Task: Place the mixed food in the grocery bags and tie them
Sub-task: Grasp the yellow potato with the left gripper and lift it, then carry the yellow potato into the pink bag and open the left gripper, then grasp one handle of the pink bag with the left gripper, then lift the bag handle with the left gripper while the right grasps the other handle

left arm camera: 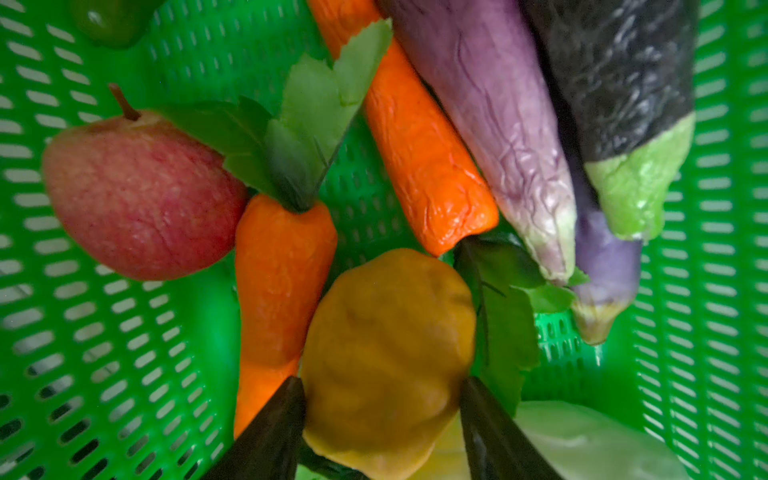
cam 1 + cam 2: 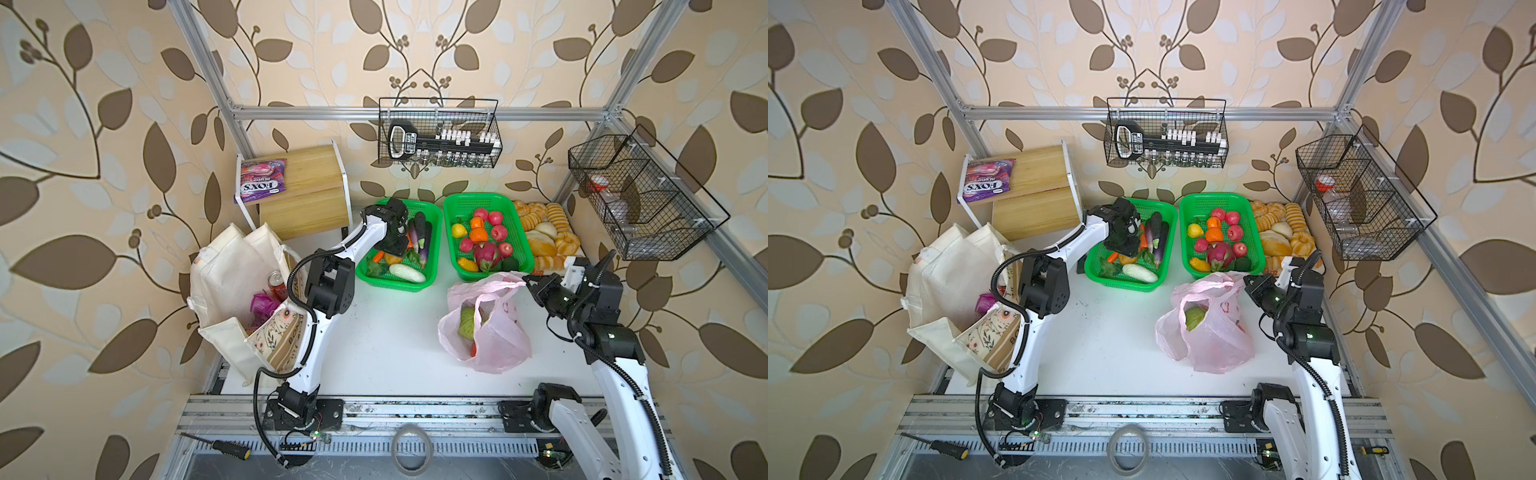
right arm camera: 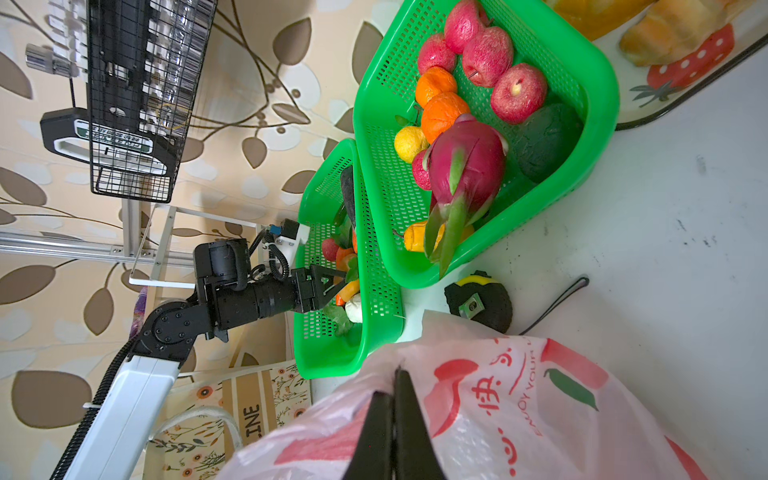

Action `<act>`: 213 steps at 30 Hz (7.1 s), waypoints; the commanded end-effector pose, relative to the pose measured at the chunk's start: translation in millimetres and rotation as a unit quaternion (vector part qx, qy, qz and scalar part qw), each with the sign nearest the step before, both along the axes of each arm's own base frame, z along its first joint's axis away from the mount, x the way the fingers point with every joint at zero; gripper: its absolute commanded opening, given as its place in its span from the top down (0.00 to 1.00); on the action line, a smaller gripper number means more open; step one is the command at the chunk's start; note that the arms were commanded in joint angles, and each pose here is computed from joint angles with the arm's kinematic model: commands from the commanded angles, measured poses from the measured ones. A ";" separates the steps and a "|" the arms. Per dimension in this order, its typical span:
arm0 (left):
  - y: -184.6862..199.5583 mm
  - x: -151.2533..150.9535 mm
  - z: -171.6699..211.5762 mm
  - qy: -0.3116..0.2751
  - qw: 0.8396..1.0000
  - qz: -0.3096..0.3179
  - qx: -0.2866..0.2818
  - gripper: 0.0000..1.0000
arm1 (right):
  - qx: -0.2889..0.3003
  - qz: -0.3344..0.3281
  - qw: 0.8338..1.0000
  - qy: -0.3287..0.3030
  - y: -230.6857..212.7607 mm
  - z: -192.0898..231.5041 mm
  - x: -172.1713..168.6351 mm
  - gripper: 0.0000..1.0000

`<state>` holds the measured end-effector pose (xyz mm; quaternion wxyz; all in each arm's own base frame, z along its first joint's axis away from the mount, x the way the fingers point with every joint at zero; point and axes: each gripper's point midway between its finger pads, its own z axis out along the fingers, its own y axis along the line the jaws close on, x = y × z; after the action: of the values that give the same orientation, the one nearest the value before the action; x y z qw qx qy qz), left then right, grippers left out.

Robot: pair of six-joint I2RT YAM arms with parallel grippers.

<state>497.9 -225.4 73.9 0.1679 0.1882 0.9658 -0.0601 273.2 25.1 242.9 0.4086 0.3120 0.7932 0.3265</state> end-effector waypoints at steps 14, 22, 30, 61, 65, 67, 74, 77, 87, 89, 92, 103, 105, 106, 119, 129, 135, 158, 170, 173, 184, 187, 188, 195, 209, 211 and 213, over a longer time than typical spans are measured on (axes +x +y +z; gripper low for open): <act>4.0 2.6 -14.2 0.005 1.000 -0.008 0.021 0.36 | 0.003 0.006 1.000 -0.002 3.0 -2.5 -1.1 1.00; 10.4 -1.4 45.1 -0.043 0.999 0.031 -0.002 0.44 | 0.004 0.004 1.000 -0.005 2.7 -0.7 -1.7 1.00; 24.4 -27.5 127.0 -0.124 0.989 0.058 -0.048 0.44 | 0.006 0.004 1.000 -0.004 2.6 -2.3 -0.6 1.00; -120.2 -336.0 229.7 0.006 0.873 -0.247 -0.421 0.52 | 0.013 0.003 1.000 -0.014 3.1 2.7 3.6 1.00; -134.5 -346.1 225.7 0.027 0.871 -0.276 -0.405 0.52 | 0.014 0.004 1.000 -0.015 3.6 3.3 3.6 1.00; -137.7 -350.0 227.2 0.035 0.868 -0.286 -0.405 0.52 | 0.013 0.004 1.000 -0.014 3.8 2.6 3.2 1.00; -151.8 -324.8 224.9 -0.008 0.888 -0.253 -0.385 0.50 | 0.017 0.006 1.000 -0.017 4.7 4.3 5.5 1.00; -160.9 -303.4 226.1 -0.043 0.896 -0.227 -0.380 0.49 | 0.015 0.007 1.000 -0.019 5.4 6.2 4.9 1.00; -185.6 -267.9 221.5 -0.077 0.907 -0.195 -0.365 0.41 | 0.011 0.005 1.000 -0.020 4.0 5.9 4.4 1.00; -189.1 -271.1 221.8 -0.067 0.903 -0.202 -0.373 0.40 | 0.011 0.004 1.000 -0.019 3.3 5.0 4.4 1.00; -191.3 -272.9 220.6 -0.060 0.902 -0.202 -0.376 0.35 | 0.010 0.002 1.000 -0.019 2.7 5.0 4.8 1.00; -177.8 -271.4 242.1 -0.101 0.900 -0.196 -0.375 0.22 | 0.008 0.002 1.000 -0.016 2.0 2.2 6.5 1.00; -174.5 -279.2 253.1 -0.107 0.891 -0.212 -0.386 0.22 | 0.007 0.002 1.000 -0.014 1.7 0.9 6.9 1.00; -172.2 -283.5 257.7 -0.111 0.887 -0.220 -0.392 0.22 | 0.008 0.002 1.000 -0.013 1.8 0.6 7.0 1.00; -126.7 -288.8 268.8 -0.192 0.887 -0.200 -0.370 0.21 | 0.008 0.006 1.000 -0.015 2.5 2.0 10.3 1.00; -151.7 -308.0 278.3 -0.188 0.850 -0.325 -0.371 0.14 | 0.009 0.011 1.000 -0.019 3.9 5.1 10.8 1.00; -164.0 -319.4 280.6 -0.171 0.827 -0.374 -0.383 0.14 | 0.010 0.012 1.000 -0.018 4.4 5.3 10.5 1.00; -186.8 -301.5 299.8 -0.169 0.837 -0.342 -0.393 1.00 | 0.010 0.045 0.998 -0.032 14.4 13.4 14.6 1.00; -179.9 -298.7 311.6 -0.202 0.831 -0.331 -0.398 1.00 | 0.003 0.068 0.997 -0.046 22.3 20.5 16.0 1.00; -176.7 -291.3 316.1 -0.219 0.836 -0.312 -0.395 1.00 | -0.008 0.092 0.994 -0.065 29.5 29.2 15.3 0.88; -129.3 -271.3 348.5 -0.286 0.851 -0.191 -0.396 1.00 | -0.160 0.194 0.948 -0.197 48.6 104.9 -8.2 0.47; -120.9 -267.4 348.2 -0.286 0.854 -0.170 -0.400 1.00 | -0.200 0.212 0.929 -0.227 54.4 117.6 -16.5 0.47; -117.9 -264.3 346.7 -0.286 0.858 -0.158 -0.397 1.00 | -0.214 0.221 0.920 -0.243 57.9 122.7 -20.5 0.48; -92.3 -244.9 339.2 -0.284 0.865 -0.076 -0.406 1.00 | -0.330 0.324 0.798 -0.388 98.7 142.3 -68.3 0.55; -66.6 -227.2 334.1 -0.266 0.863 -0.021 -0.430 1.00 | -0.376 0.524 0.610 -0.460 147.1 92.9 -131.2 0.54; -66.3 -227.2 333.9 -0.265 0.863 -0.019 -0.430 1.00 | -0.376 0.530 0.601 -0.465 149.1 92.0 -135.2 0.52; -65.5 -227.0 332.1 -0.265 0.864 -0.018 -0.428 1.00 | -0.373 0.534 0.596 -0.470 150.6 92.1 -138.6 0.49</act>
<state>273.9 -296.6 382.1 0.4556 0.1339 0.7858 -0.3963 149.4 170.7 340.9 0.5658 -0.5074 0.5979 0.2549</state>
